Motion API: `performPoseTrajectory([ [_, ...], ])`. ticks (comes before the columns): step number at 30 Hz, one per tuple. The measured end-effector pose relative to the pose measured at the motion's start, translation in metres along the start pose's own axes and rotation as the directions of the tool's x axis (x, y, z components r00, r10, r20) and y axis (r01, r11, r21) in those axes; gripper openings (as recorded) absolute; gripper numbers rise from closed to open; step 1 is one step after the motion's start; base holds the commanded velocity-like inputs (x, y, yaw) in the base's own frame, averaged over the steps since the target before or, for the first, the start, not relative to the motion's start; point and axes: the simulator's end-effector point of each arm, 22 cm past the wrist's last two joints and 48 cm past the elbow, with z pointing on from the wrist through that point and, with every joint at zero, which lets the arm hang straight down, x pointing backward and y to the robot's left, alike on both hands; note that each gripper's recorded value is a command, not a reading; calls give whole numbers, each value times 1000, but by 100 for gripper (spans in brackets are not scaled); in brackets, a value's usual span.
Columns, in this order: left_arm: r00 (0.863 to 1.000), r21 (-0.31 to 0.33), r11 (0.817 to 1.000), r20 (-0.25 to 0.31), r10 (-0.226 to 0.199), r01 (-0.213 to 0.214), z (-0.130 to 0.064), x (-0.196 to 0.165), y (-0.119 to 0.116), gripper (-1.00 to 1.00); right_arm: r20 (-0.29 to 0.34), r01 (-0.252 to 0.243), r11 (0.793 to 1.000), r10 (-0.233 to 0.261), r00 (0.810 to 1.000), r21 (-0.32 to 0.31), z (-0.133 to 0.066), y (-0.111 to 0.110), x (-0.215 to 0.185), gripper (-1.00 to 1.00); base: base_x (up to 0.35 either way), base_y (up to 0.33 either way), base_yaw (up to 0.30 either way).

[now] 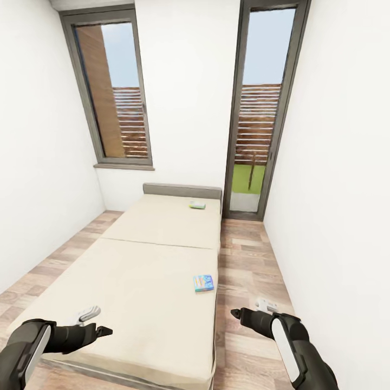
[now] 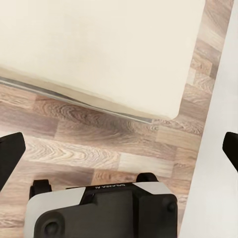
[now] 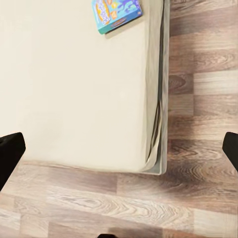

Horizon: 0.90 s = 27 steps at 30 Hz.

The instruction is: Put all the toys in the child's room - the three board games (two on the bed and one on the table), the two jigsaw puzzles on the table, and the tennis ball on the table - inside the toy box on the table in the child's room.

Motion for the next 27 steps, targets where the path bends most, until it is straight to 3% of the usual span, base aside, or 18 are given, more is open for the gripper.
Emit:
performPoseTrajectory([
  [7, 1000, 12, 1000, -6, 3, -3, 8, 4, -10, 100, -20, -3, 1000, 2, 1000, -11, 7, 10, 11, 100, 35, -17, 0],
  [27, 1000, 17, 1000, -6, 5, -5, 10, 5, -13, 100, -52, -11, 1000, 11, 999, -11, 12, 9, 25, 100, 0, 0, 0],
])
